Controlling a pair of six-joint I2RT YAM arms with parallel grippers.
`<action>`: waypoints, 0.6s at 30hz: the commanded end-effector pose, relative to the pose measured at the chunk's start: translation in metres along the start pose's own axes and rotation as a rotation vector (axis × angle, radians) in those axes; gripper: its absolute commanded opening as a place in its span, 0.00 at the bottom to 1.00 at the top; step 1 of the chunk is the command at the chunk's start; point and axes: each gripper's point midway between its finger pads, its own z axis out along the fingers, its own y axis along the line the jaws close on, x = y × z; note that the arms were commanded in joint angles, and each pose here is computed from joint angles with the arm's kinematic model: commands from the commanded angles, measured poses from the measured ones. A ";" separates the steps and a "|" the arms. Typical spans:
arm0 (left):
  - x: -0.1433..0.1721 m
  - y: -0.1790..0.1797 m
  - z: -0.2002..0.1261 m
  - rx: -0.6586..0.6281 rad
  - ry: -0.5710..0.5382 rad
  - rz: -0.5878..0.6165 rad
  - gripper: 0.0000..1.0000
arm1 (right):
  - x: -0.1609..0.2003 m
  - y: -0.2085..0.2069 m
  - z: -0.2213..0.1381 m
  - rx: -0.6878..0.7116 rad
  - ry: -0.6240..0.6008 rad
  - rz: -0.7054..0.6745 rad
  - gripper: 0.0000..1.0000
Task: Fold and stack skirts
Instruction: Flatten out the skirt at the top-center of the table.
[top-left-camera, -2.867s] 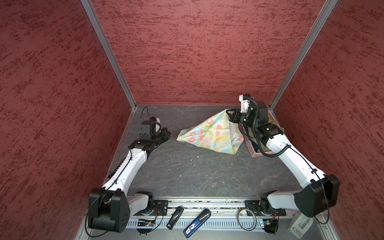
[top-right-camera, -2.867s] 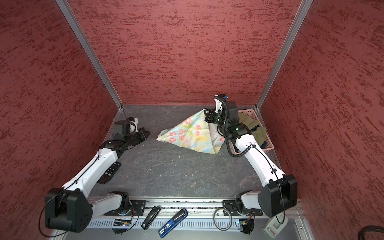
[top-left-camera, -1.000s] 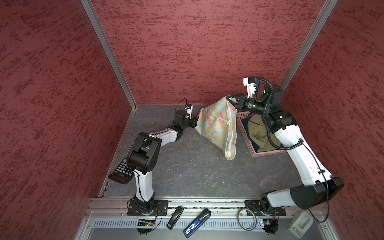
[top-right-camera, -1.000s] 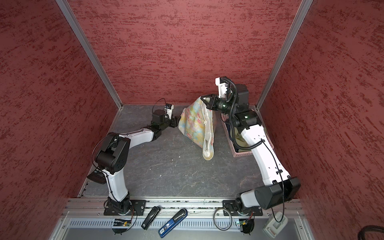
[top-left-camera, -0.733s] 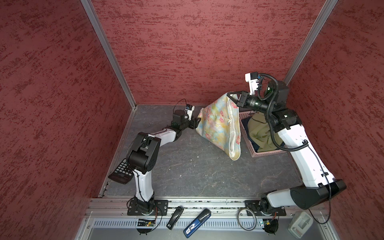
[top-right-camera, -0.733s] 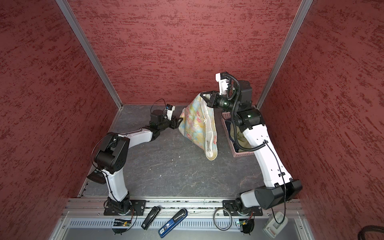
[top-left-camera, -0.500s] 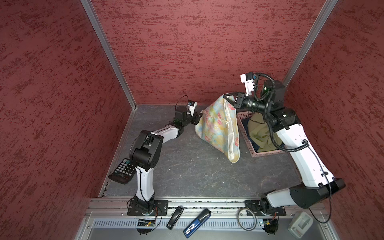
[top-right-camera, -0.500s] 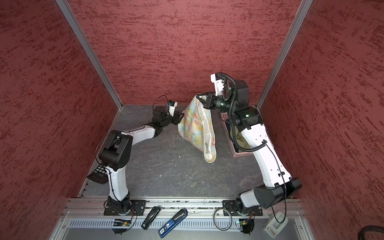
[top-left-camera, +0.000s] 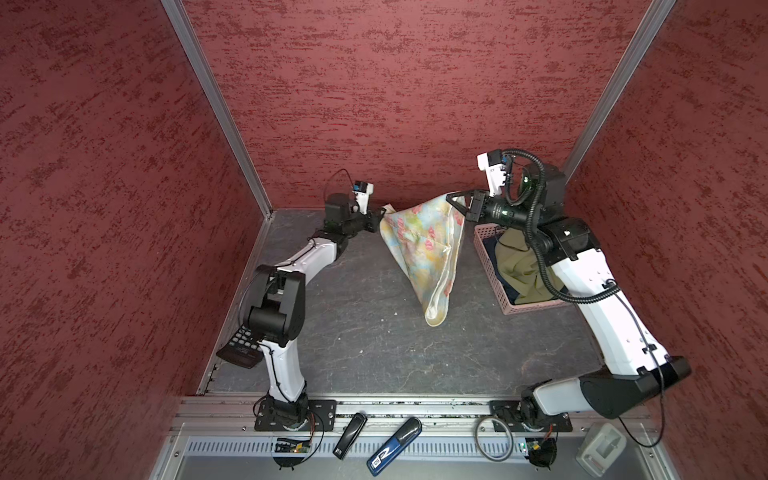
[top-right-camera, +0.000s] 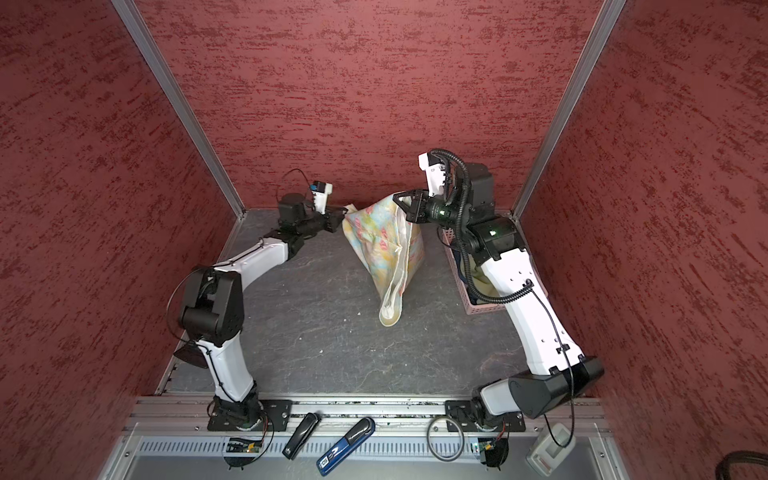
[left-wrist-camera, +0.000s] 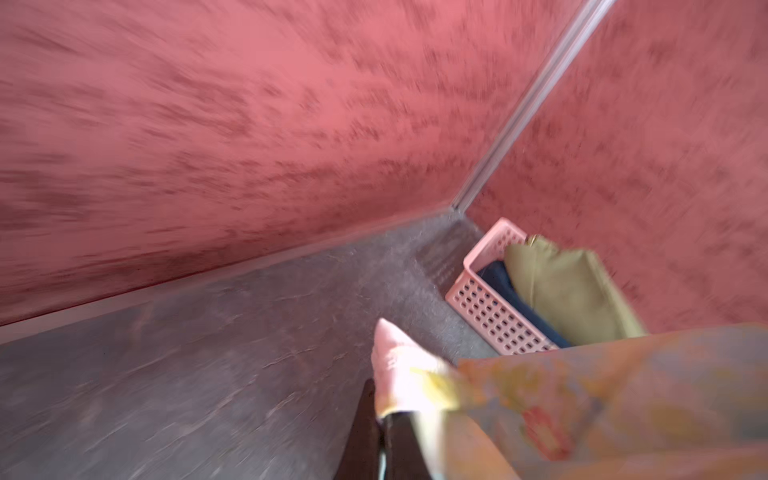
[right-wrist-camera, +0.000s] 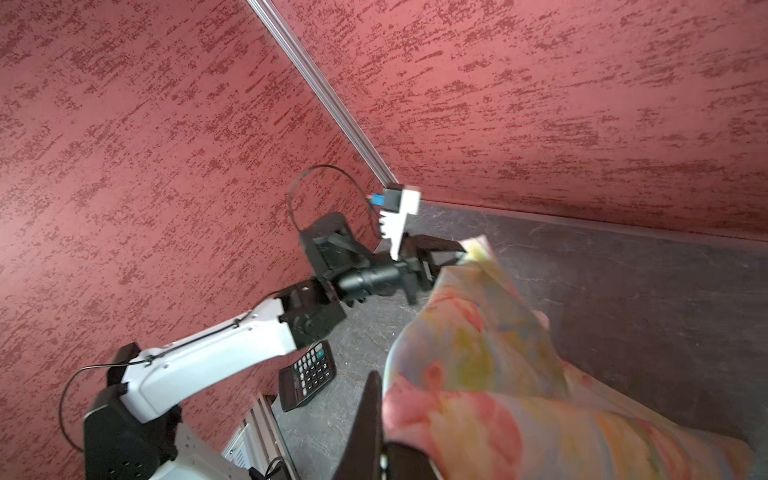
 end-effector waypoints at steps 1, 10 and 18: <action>-0.046 0.010 -0.063 0.068 -0.051 -0.205 0.00 | -0.020 -0.005 -0.003 -0.006 -0.066 -0.061 0.00; -0.126 0.039 -0.155 0.163 -0.274 -0.381 0.00 | -0.072 -0.058 0.040 -0.016 -0.113 -0.072 0.00; -0.147 0.028 -0.173 0.157 -0.299 -0.321 0.00 | -0.095 -0.080 0.077 -0.074 -0.073 -0.094 0.00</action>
